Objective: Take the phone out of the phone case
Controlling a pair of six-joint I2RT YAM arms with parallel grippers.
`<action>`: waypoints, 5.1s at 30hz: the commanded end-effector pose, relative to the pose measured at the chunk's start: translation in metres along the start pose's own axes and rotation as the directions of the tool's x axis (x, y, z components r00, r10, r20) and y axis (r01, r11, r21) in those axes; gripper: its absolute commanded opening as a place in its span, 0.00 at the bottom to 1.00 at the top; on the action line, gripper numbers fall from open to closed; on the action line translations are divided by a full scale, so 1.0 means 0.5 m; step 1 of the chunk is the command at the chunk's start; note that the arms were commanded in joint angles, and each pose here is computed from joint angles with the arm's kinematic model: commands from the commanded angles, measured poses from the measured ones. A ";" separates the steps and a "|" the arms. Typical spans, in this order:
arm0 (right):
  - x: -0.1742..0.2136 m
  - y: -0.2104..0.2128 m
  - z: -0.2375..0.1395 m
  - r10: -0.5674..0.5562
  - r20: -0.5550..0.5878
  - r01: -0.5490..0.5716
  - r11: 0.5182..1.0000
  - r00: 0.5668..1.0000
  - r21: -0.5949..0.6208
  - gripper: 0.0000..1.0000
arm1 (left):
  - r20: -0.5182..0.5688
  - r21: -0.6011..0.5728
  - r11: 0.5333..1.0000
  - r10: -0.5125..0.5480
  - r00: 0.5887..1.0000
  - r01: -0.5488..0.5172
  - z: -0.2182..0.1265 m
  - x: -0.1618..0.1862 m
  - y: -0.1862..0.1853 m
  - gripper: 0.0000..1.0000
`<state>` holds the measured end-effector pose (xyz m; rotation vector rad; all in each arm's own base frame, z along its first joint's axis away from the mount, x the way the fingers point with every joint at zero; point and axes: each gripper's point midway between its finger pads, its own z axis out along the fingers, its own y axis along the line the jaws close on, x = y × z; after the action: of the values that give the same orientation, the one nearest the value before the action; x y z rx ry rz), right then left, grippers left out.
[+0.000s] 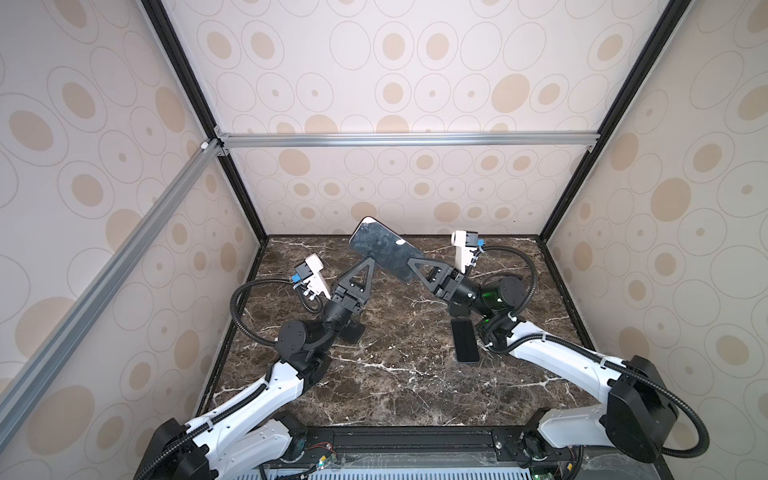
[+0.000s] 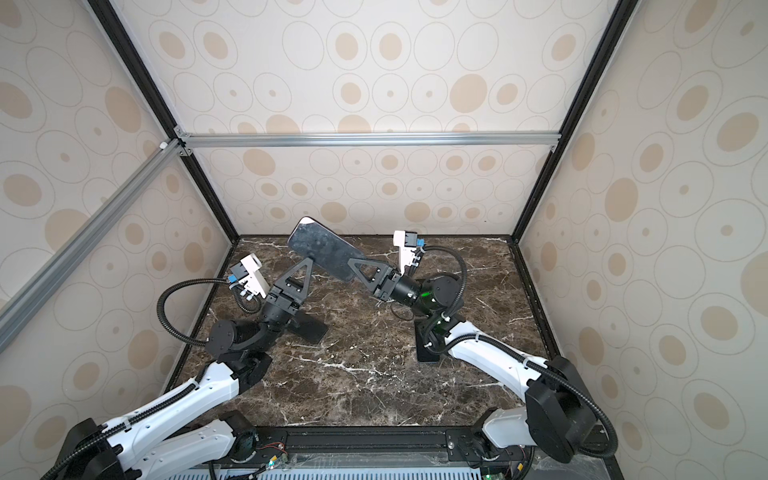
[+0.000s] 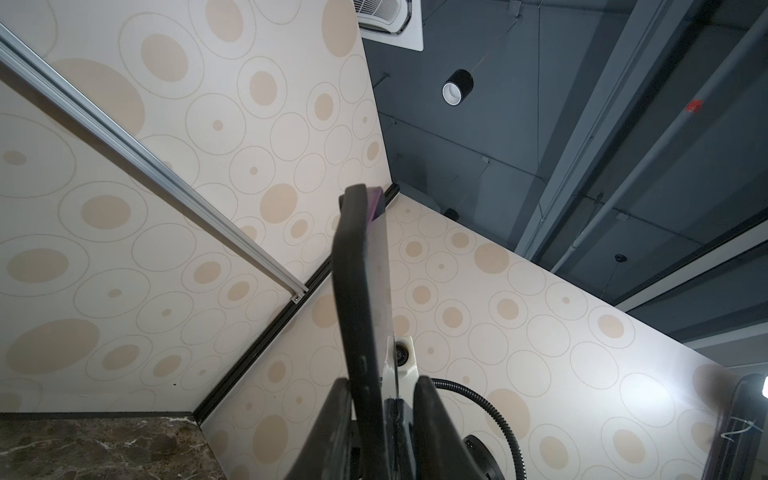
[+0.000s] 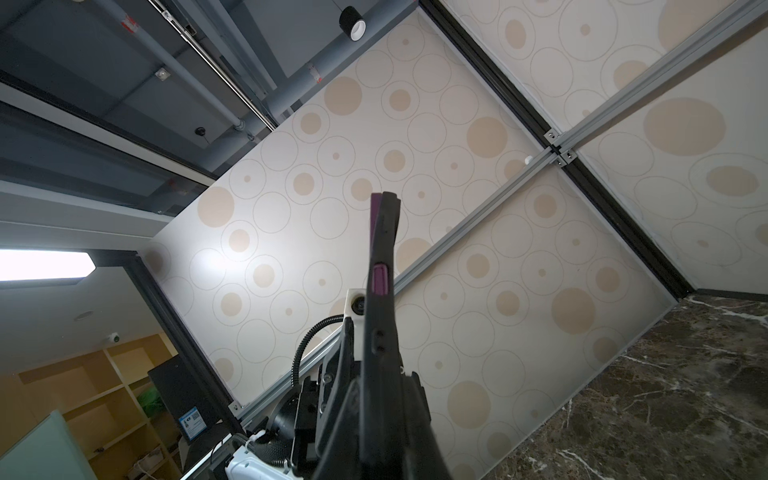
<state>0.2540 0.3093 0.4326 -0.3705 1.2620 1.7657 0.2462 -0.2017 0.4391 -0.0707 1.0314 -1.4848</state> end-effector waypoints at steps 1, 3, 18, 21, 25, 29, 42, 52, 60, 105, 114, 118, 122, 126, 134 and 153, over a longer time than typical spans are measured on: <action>-0.025 0.057 -0.014 -0.051 -0.024 0.049 0.997 0.998 -0.067 0.00 | 0.018 0.083 0.995 0.048 0.999 -0.049 0.013 -0.030 -0.062 0.27; -0.024 0.066 -0.017 -0.060 -0.052 0.056 0.995 0.997 -0.079 0.00 | -0.002 0.087 0.995 0.053 0.999 -0.053 0.018 -0.023 -0.064 0.27; -0.053 0.128 -0.041 -0.152 -0.063 0.145 0.983 0.986 -0.111 0.00 | -0.079 0.079 0.996 0.054 0.995 -0.048 0.036 0.008 -0.050 0.45; -0.065 0.144 -0.050 -0.193 -0.023 0.189 0.976 0.981 -0.111 0.00 | -0.083 0.076 0.996 0.052 0.995 -0.046 0.034 0.011 -0.048 0.48; -0.079 0.158 -0.063 -0.232 0.026 0.233 0.968 0.972 -0.093 0.00 | -0.093 0.075 0.996 0.057 0.994 -0.050 0.035 0.014 -0.047 0.56; -0.078 0.164 -0.064 -0.230 0.018 0.230 0.968 0.973 -0.098 0.00 | -0.106 0.079 0.996 0.056 0.993 -0.048 0.037 0.020 -0.046 0.61; -0.052 0.136 -0.057 -0.175 -0.063 0.170 0.982 0.983 -0.077 0.00 | -0.112 0.210 0.977 0.054 0.992 -0.029 0.039 0.023 -0.091 0.61; -0.091 0.143 -0.094 -0.245 0.093 0.245 0.970 0.965 0.014 0.00 | -0.110 0.209 0.977 0.061 0.992 -0.037 0.037 0.022 -0.091 0.63; -0.068 0.147 -0.070 -0.181 -0.008 0.181 0.982 0.983 -0.049 0.00 | -0.117 0.216 0.976 0.061 0.991 -0.035 0.041 0.025 -0.093 0.67; -0.101 0.150 -0.037 -0.060 0.259 0.090 0.990 0.964 -0.106 0.41 | -0.073 0.326 0.944 0.076 0.994 -0.048 0.025 0.012 -0.134 0.00; -0.099 0.173 -0.019 0.009 0.233 0.047 0.971 0.972 -0.235 0.39 | -0.069 0.357 0.933 0.082 0.994 -0.052 0.018 0.011 -0.146 0.00; -0.103 0.175 -0.020 0.013 0.244 0.047 0.969 0.970 -0.242 0.35 | -0.064 0.392 0.918 0.087 0.994 -0.055 0.010 0.010 -0.159 0.00; -0.107 0.182 -0.026 -0.010 0.254 0.071 0.970 0.967 -0.233 0.36 | -0.047 0.418 0.906 0.098 0.994 -0.070 0.000 0.007 -0.168 0.00; -0.101 0.186 -0.030 -0.033 0.240 0.086 0.973 0.970 -0.212 0.39 | -0.032 0.426 0.901 0.108 0.994 -0.085 -0.007 0.003 -0.174 0.00; -0.092 0.197 -0.027 -0.036 0.205 0.084 0.969 0.978 -0.231 0.34 | -0.026 0.425 0.901 0.111 0.994 -0.089 -0.008 0.000 -0.176 0.00; -0.078 0.182 -0.014 -0.005 0.177 0.045 0.973 0.984 -0.225 0.10 | -0.019 0.432 0.897 0.110 0.994 -0.091 -0.012 -0.001 -0.178 0.00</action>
<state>0.2119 0.2785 0.4963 -0.3164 0.9841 1.8513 0.1983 -0.2294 0.4637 0.2917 0.8640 -1.6016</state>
